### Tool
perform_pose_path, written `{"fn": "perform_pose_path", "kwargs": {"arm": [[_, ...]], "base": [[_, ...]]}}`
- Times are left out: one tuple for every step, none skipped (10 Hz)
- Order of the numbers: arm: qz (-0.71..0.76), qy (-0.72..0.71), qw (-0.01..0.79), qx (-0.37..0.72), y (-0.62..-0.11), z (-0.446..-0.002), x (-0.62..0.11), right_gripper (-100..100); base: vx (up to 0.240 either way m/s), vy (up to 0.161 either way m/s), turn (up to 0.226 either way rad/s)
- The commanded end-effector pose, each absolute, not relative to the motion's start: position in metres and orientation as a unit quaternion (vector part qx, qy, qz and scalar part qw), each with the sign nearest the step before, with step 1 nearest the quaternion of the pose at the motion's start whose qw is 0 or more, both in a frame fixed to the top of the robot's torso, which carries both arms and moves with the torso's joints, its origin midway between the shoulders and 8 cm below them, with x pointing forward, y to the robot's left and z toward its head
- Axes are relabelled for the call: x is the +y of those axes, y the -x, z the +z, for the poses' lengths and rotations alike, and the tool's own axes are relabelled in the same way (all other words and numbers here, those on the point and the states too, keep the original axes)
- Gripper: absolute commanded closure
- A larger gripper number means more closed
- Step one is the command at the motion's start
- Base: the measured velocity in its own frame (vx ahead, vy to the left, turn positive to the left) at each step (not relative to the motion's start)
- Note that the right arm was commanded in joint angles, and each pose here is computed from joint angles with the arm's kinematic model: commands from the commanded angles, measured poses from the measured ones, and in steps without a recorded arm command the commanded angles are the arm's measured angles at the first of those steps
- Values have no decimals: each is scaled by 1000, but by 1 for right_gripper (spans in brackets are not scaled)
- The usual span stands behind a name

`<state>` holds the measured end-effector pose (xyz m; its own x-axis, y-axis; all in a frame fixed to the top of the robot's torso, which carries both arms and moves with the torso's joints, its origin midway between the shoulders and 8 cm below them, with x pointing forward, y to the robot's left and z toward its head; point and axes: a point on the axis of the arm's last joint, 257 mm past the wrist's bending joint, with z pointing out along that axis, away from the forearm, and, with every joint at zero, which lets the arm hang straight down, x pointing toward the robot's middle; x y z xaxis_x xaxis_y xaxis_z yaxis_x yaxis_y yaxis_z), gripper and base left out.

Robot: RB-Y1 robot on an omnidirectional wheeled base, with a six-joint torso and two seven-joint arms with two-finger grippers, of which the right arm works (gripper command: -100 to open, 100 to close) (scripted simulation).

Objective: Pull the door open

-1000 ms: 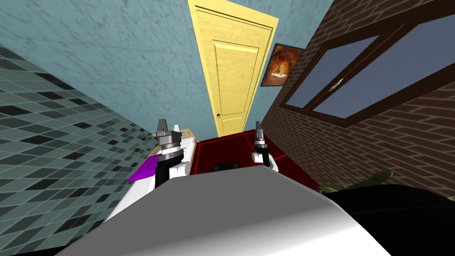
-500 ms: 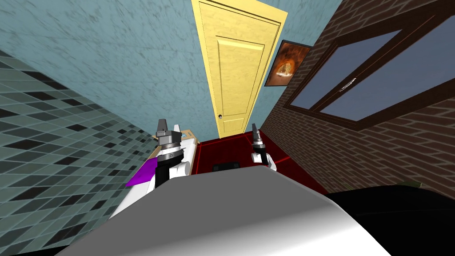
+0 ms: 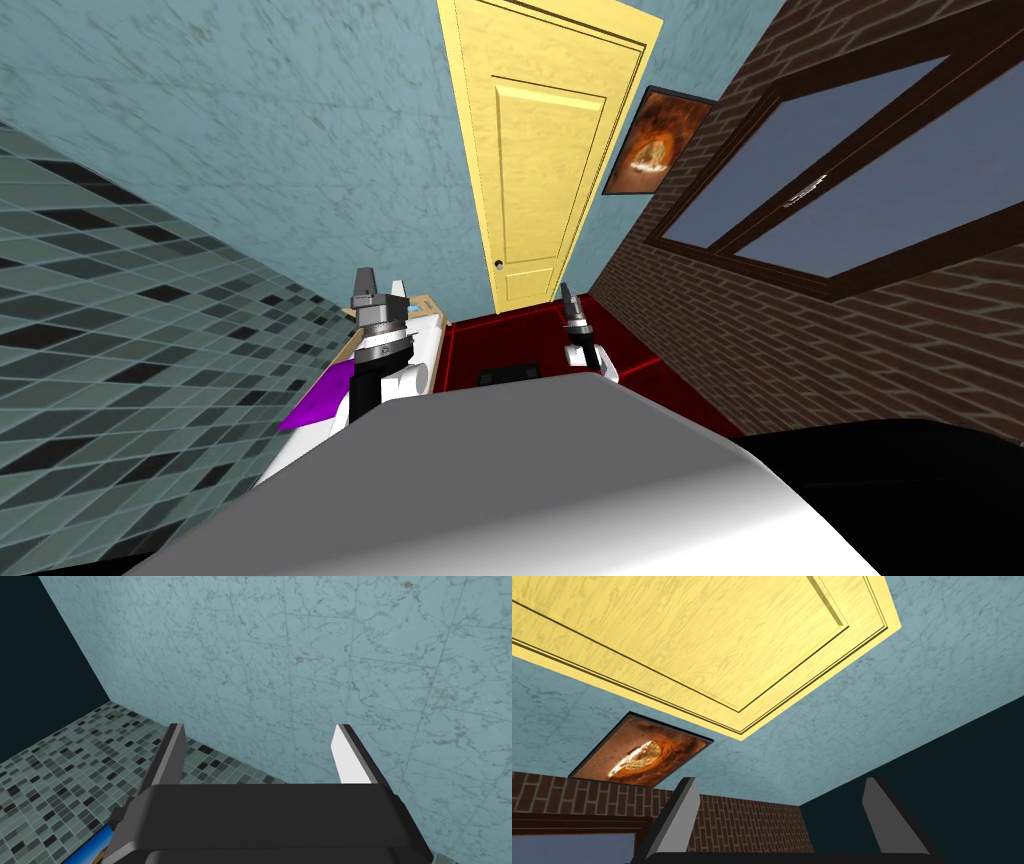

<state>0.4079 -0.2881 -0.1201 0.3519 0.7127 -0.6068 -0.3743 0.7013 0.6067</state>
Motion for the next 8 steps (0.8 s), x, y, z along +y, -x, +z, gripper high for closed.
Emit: {"fn": "perform_pose_path", "kwargs": {"arm": [[325, -176, 801, 470, -412, -131, -287, -100], [317, -170, 801, 478, -415, -138, -286, -100], [309, -164, 801, 486, -417, -145, -285, -100], [301, -158, 801, 493, -419, -151, -284, -100], [293, -152, 800, 501, -421, -158, -283, -100], [285, -146, 799, 508, -423, -165, -282, -100], [277, -139, 799, 516, -424, -172, -282, -100], [270, -133, 798, 523, -426, -179, -281, -100]], "base": [[104, 52, 8], [108, 67, 12], [109, 71, 2], [100, 51, 0], [97, 52, 6], [99, 64, 5], [89, 63, 2], [100, 73, 3]]}}
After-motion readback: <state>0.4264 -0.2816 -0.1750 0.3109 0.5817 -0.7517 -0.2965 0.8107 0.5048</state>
